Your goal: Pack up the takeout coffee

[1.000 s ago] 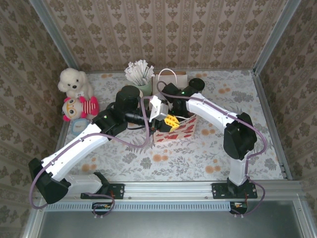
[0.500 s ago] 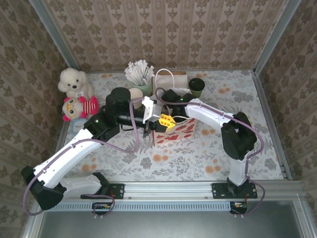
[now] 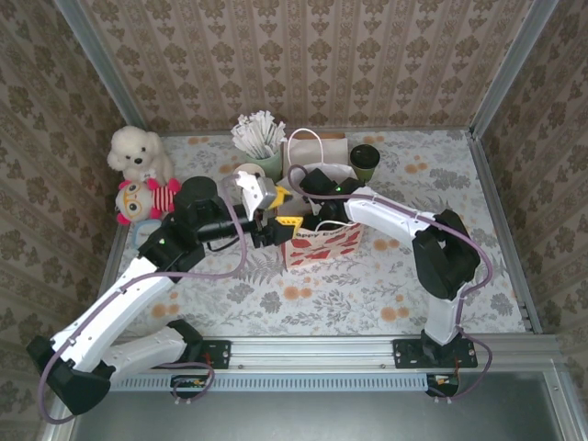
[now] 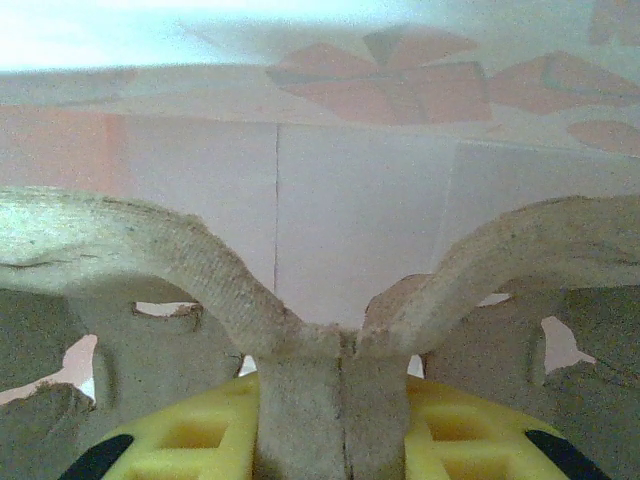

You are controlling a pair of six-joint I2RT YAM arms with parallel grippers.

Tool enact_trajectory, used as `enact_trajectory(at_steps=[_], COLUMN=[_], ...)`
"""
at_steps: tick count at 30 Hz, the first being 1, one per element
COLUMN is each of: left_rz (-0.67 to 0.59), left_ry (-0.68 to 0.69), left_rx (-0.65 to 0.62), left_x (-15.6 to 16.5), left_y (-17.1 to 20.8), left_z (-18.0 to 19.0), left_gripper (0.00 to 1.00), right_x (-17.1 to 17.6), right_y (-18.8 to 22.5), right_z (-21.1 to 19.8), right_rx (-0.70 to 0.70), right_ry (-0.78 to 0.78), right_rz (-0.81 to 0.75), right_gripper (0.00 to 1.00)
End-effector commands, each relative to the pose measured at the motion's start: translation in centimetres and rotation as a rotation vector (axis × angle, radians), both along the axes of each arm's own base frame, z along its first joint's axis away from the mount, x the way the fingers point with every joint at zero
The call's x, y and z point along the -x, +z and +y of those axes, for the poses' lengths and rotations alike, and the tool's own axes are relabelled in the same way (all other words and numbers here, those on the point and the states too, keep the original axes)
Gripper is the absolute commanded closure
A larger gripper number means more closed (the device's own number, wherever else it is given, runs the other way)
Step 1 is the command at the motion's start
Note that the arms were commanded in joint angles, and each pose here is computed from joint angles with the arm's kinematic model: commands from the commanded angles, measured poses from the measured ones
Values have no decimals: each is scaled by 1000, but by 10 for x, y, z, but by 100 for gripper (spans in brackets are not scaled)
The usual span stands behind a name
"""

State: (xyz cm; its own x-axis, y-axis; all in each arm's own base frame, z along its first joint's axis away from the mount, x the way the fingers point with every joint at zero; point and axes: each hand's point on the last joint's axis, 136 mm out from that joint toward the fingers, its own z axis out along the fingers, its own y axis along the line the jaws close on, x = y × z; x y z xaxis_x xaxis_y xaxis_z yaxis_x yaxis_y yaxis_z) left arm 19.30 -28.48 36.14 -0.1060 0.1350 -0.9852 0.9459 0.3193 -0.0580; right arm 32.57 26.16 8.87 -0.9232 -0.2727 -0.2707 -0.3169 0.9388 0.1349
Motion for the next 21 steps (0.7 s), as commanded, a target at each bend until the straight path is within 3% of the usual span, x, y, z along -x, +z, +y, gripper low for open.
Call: enact_trajectory(at_steps=[1,4,7,11,15,19,21], left_rz=[129,309,572,784,778,742,741], left_ry=[388,654,821,838,835,784,774], left_rx=[38,42,0,-90,-173,-150,-138], left_x=[-55,-79,-79,-64,-63,-75,-81], left_y=[-9,-31,-66,-96,-100,-93,-91], left_z=[34,66,89,84,73,56,51], left_gripper=[19,8,5,9,11,12,19], right_x=[-4,-8,-11,-15,-17,-16,-16], right_y=[18,22,26,31,29,26,26], right_z=[-1,0,4,11,10,11,13], right_rx=[-12,-22,-44,-65,-40,-50,-54], right_ry=[6,-16,-31,-31,-31,-45,-48], right_rz=[-74,-93,-109,-131,-140,-137,-136], right_gripper=[73,72,72,72,72,72,72])
